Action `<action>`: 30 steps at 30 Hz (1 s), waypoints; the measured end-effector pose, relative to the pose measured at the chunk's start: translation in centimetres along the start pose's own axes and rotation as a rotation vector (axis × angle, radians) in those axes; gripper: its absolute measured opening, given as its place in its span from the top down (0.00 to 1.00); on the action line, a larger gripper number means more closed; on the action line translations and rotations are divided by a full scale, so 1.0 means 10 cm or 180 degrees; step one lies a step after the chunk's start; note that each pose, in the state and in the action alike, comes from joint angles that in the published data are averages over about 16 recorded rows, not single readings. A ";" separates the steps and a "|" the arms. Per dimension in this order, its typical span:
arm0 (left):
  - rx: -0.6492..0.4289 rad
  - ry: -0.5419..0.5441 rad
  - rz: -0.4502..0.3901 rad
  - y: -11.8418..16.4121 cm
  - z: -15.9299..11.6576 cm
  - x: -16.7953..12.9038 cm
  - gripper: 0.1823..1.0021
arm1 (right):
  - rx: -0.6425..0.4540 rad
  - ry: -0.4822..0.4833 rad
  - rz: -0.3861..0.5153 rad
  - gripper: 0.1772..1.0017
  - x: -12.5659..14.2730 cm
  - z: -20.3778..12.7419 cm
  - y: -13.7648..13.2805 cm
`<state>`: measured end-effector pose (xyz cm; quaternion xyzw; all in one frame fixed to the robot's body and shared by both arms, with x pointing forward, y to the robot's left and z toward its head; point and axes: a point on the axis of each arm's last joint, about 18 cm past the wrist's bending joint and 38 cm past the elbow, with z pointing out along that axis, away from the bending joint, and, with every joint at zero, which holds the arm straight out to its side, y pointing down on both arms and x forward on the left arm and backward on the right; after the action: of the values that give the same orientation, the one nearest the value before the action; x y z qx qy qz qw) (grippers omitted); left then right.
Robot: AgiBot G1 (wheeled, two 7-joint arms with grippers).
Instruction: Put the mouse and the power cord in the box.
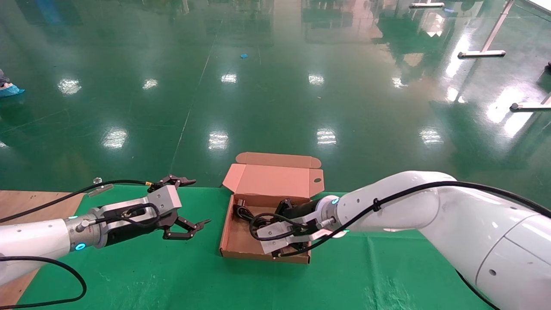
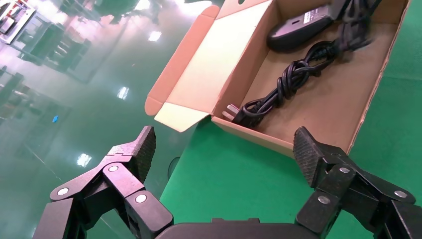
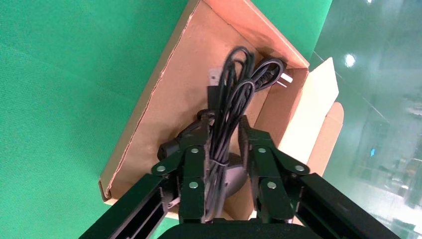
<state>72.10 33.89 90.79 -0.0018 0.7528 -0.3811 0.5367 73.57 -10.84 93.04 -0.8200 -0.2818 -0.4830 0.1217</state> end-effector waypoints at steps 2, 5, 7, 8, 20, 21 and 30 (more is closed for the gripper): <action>-0.0004 0.0003 0.0006 0.00 0.00 0.00 0.00 | -0.0002 0.0002 0.0003 0.85 0.00 0.00 0.00; -0.0011 0.0008 0.0015 0.00 0.00 0.00 0.00 | -0.0004 0.0005 0.0006 0.81 0.01 -0.01 0.01; -0.0014 0.0011 0.0020 0.00 0.00 0.00 0.00 | -0.0005 0.0006 0.0008 0.77 0.01 -0.01 0.01; -0.0016 0.0013 0.0022 0.00 0.00 0.00 0.00 | -0.0006 0.0007 0.0009 0.75 0.01 -0.01 0.01; 0.0069 0.0023 -0.0042 -0.05 -0.01 0.01 0.00 | 0.0181 -0.0015 0.0314 0.43 -0.10 -0.05 0.00; 0.0095 0.0024 -0.0063 -0.06 -0.02 0.01 0.00 | 0.0220 -0.0020 0.0376 0.41 -0.12 -0.06 0.00; 0.0467 0.0058 -0.0360 -0.27 -0.14 0.02 0.00 | 0.0722 -0.0046 0.1117 0.19 -0.37 -0.25 -0.02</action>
<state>69.77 32.72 92.42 -0.0015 0.7264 -0.4650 0.5061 70.26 -13.10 91.13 -0.8410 -0.1882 -0.4137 0.2935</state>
